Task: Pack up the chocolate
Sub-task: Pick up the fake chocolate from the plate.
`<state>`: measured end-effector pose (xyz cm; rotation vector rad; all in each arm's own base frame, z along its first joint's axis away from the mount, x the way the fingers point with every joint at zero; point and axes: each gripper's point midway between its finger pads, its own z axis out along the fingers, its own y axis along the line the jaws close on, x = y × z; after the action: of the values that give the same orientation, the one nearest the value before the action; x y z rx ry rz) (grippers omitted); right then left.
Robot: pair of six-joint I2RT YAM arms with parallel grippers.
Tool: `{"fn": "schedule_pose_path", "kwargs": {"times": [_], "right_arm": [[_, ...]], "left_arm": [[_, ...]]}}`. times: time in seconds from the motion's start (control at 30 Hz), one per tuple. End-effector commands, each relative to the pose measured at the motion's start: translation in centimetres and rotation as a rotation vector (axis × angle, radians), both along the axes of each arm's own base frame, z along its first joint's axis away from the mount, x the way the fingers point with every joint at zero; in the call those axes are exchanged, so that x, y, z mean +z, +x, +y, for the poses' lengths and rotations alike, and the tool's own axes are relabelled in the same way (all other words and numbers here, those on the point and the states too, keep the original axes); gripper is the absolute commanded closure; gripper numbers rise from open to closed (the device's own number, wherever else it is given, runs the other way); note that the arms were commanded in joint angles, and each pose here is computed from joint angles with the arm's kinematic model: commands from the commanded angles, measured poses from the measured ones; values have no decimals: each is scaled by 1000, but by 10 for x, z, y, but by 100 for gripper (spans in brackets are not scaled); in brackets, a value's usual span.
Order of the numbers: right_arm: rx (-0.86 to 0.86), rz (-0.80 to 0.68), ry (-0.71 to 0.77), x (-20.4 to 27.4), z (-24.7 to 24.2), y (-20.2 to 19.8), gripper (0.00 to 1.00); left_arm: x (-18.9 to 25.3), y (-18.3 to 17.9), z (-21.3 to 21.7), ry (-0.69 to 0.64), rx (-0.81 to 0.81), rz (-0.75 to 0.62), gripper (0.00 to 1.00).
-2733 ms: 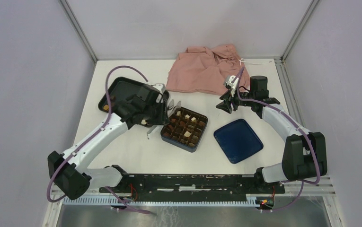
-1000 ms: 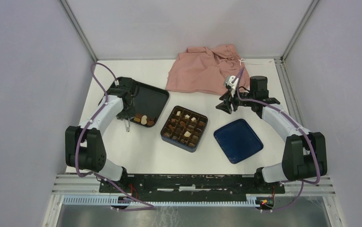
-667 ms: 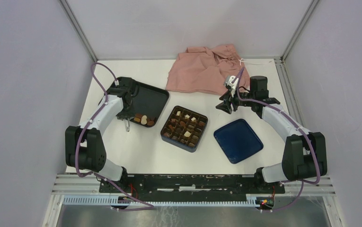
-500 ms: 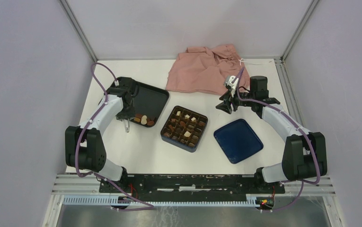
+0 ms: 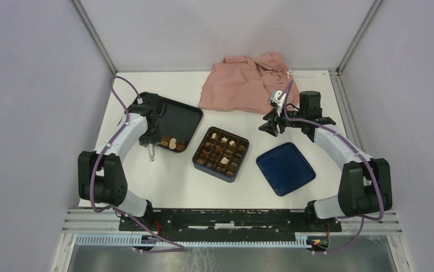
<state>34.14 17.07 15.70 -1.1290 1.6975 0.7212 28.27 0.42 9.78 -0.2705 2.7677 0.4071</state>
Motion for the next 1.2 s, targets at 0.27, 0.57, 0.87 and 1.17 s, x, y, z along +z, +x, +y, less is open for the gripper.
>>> {"fn": "schedule_pose_path", "kwargs": {"times": [0.27,0.57,0.87,1.17], "right_arm": [[24,-54,19,17,3,3,44],[60,-38,33,14,7,-3,43],[142,-28,3,5,28,-18,30],[112,48,-155,-32,51,-13,30]], "left_arm": [[31,16,-7,-49,-17,-108,95],[63,11,-14,-106,-53,-240,98],[92,6,-69,-413,-191,-366,98],[133,-19,-130,-777,-340,-468,98]]}}
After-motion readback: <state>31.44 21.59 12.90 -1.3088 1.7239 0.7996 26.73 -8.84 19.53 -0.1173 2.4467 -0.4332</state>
